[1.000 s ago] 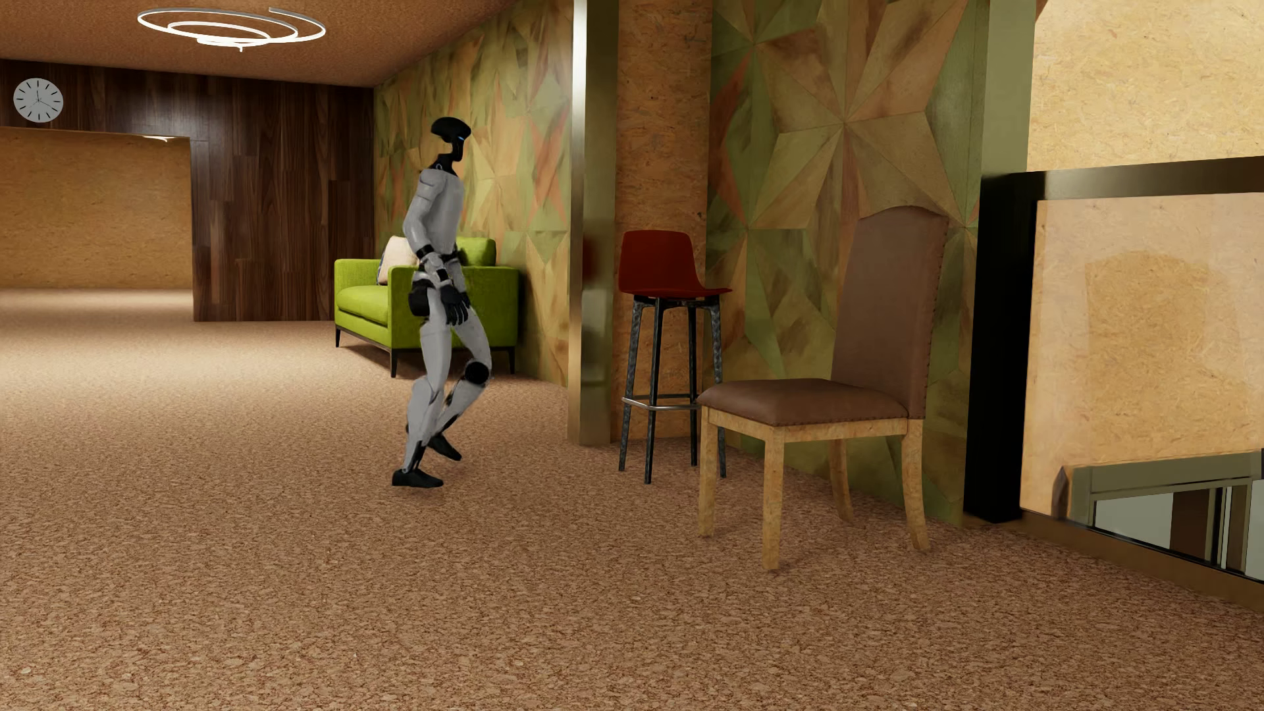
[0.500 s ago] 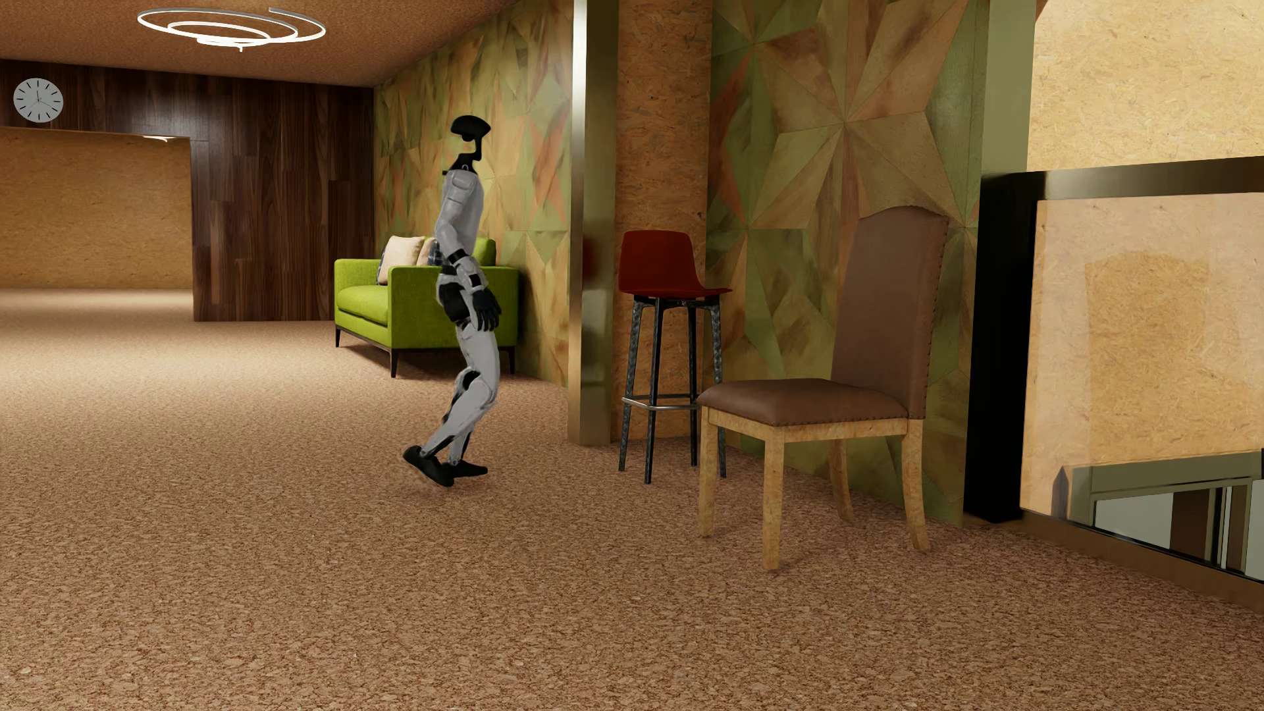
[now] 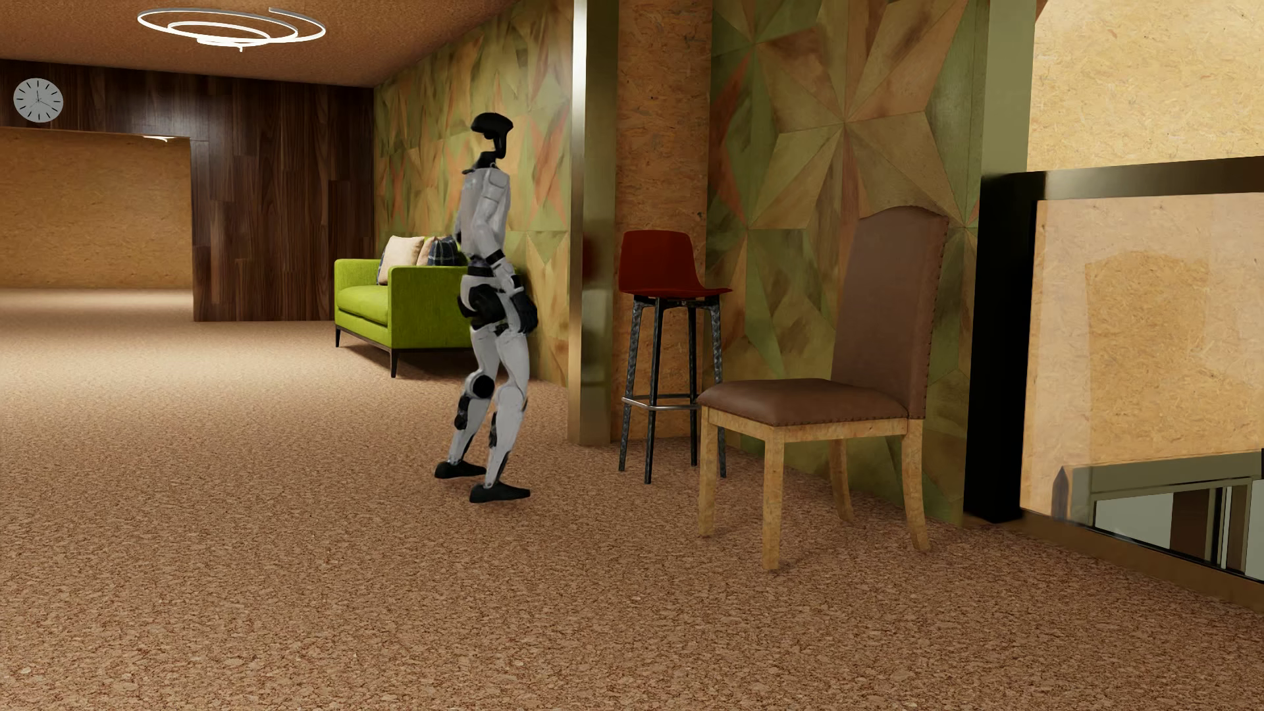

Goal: Go to the stool

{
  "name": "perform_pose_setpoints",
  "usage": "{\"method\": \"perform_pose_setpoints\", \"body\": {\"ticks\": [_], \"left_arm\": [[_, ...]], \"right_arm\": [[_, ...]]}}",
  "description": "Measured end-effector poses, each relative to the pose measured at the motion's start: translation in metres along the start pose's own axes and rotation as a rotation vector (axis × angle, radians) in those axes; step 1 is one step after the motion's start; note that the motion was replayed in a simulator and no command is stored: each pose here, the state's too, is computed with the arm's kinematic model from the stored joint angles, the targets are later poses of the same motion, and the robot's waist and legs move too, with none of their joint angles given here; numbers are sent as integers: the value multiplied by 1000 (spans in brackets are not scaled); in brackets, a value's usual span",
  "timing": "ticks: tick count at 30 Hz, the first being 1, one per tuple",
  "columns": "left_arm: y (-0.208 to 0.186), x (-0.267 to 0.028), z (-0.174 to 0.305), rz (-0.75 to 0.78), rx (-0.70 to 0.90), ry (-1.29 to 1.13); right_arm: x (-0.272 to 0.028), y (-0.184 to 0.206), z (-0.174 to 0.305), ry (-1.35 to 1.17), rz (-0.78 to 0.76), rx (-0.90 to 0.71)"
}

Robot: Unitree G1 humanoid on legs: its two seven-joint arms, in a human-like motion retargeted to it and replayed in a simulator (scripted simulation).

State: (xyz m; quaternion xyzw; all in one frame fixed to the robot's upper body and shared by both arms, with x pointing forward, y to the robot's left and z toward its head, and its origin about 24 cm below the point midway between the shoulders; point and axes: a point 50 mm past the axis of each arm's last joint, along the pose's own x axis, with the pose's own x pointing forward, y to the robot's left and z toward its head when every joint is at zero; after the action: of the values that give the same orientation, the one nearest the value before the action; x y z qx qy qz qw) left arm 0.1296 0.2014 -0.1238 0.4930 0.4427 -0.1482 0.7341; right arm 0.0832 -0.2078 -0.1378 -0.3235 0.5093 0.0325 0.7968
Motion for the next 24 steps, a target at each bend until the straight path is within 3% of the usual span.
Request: {"method": "perform_pose_setpoints", "body": {"ticks": [7, 24], "left_arm": [[-23, -4, -16, -141, 67, 55], [-6, 3, 11, -71, 73, -36]], "right_arm": [[3, -9, 21, -74, -61, 41], [11, -8, 28, -19, -33, 57]]}}
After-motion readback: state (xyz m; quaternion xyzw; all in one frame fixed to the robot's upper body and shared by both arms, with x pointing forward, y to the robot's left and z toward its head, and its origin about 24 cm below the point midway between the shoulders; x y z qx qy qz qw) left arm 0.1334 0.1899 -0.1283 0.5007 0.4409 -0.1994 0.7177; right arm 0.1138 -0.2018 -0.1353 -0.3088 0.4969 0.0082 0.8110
